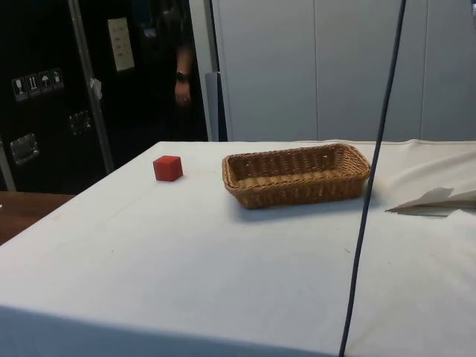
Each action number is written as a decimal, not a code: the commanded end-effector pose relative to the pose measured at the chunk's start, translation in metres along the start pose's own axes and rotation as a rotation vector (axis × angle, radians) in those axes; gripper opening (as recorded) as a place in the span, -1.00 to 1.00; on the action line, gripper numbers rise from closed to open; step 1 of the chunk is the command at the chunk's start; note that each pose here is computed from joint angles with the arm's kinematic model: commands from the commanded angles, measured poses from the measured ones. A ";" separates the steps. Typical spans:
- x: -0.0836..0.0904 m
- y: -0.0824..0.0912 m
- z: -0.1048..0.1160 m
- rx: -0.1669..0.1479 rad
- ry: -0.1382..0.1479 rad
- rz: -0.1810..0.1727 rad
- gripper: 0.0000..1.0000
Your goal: Pick up the cube and place it into the basket.
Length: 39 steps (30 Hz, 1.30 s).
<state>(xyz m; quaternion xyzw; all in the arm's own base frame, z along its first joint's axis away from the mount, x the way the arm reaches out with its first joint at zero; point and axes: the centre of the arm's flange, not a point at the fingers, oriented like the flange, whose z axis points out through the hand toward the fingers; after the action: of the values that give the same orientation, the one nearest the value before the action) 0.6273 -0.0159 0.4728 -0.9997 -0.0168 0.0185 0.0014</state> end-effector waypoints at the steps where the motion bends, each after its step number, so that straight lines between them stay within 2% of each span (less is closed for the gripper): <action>1: 0.003 0.001 0.002 -0.010 -0.004 -0.008 1.00; 5: 0.009 0.004 0.006 -0.022 -0.003 -0.020 1.00; 6: 0.008 0.004 0.006 -0.017 -0.002 -0.016 1.00; 7: 0.013 0.005 0.008 -0.029 -0.002 -0.028 1.00; 12: 0.020 0.008 0.013 -0.047 -0.003 -0.047 1.00; 13: 0.018 0.007 0.011 -0.038 -0.003 -0.039 1.00; 15: 0.026 0.010 0.017 -0.060 -0.002 -0.057 1.00; 19: 0.034 0.013 0.022 -0.073 0.004 -0.067 1.00; 21: 0.041 0.014 0.028 -0.088 0.010 -0.065 1.00; 22: 0.038 0.013 0.025 -0.079 0.008 -0.065 1.00; 23: 0.043 0.013 0.029 -0.092 0.012 -0.066 1.00; 30: 0.059 0.019 0.043 -0.124 0.034 -0.065 1.00; 31: 0.058 0.017 0.043 -0.116 0.031 -0.069 1.00; 32: 0.060 0.019 0.044 -0.125 0.037 -0.065 1.00; 39: 0.066 0.020 0.049 -0.138 0.064 -0.061 1.00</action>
<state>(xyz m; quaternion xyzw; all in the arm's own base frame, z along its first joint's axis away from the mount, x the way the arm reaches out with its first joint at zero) 0.6917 -0.0338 0.4203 -0.9967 -0.0496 -0.0127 -0.0636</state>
